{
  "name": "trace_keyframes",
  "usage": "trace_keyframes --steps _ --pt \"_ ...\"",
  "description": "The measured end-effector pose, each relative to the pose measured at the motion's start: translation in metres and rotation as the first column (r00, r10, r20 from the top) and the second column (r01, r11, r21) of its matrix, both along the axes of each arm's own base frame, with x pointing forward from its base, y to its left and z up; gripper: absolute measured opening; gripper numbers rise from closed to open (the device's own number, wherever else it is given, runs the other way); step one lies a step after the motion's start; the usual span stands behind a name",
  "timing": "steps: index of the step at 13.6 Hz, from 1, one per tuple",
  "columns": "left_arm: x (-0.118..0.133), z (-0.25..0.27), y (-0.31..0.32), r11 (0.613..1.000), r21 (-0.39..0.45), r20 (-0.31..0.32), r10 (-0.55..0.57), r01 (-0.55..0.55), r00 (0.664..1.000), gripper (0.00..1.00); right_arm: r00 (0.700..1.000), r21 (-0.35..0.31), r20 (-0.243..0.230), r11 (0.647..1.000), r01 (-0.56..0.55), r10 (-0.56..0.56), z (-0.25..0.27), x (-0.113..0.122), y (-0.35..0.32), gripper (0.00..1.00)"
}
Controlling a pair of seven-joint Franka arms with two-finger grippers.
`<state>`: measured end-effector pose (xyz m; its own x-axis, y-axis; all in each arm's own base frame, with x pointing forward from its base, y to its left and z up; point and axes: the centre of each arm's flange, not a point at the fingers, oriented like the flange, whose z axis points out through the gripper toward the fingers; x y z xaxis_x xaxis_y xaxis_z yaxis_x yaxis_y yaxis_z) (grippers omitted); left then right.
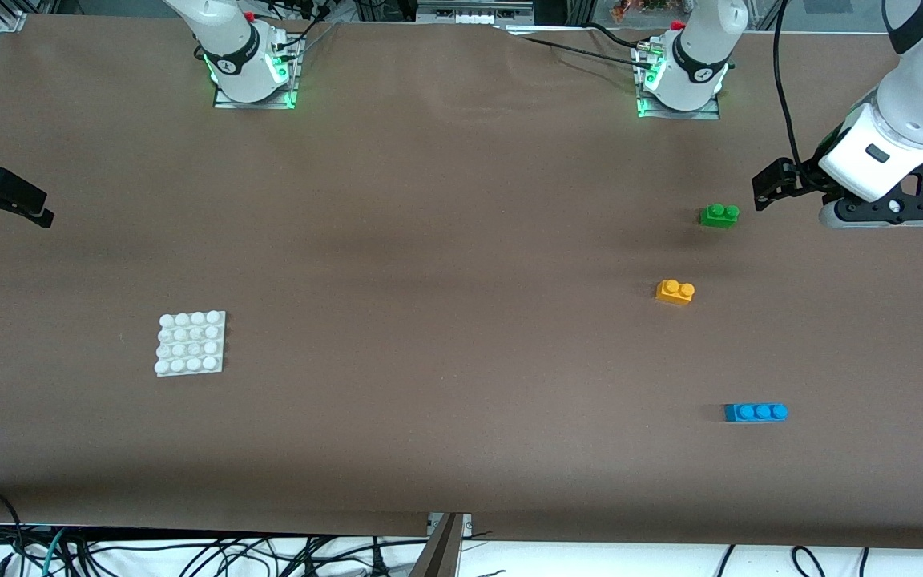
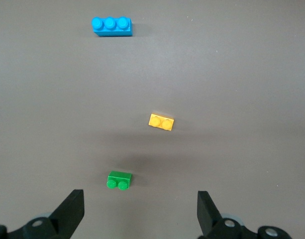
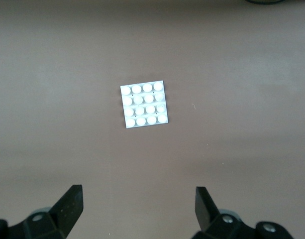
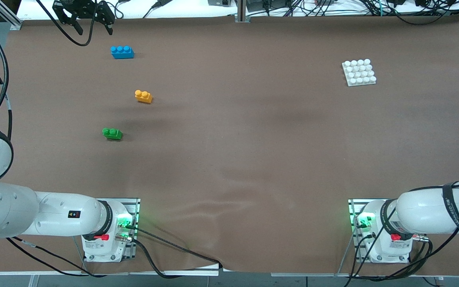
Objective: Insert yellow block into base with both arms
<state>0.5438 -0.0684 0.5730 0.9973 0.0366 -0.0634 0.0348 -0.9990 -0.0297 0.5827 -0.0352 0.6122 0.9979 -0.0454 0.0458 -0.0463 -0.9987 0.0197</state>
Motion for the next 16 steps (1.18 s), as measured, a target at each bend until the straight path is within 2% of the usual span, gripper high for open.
trace_keyframes --steps 7,9,13,16 --pt "0.000 0.000 0.000 1.000 0.000 0.000 0.000 0.000 1.000 1.00 1.000 0.000 -0.002 1.000 0.000 0.000 -0.001 0.000 0.000 1.00" --pt "0.000 0.000 0.000 1.000 0.000 0.000 0.000 0.000 1.000 1.00 1.000 0.001 -0.027 1.000 0.001 -0.001 -0.014 0.004 0.000 1.00" --pt "0.000 0.000 0.000 1.000 0.000 0.000 0.000 0.000 1.000 1.00 0.993 0.002 -0.120 1.000 0.000 0.000 -0.073 0.026 0.000 1.00" --pt "0.000 0.000 0.000 1.000 0.000 0.000 0.000 0.000 1.000 1.00 0.990 0.000 -0.138 1.000 -0.002 0.002 -0.117 0.047 0.001 1.00"
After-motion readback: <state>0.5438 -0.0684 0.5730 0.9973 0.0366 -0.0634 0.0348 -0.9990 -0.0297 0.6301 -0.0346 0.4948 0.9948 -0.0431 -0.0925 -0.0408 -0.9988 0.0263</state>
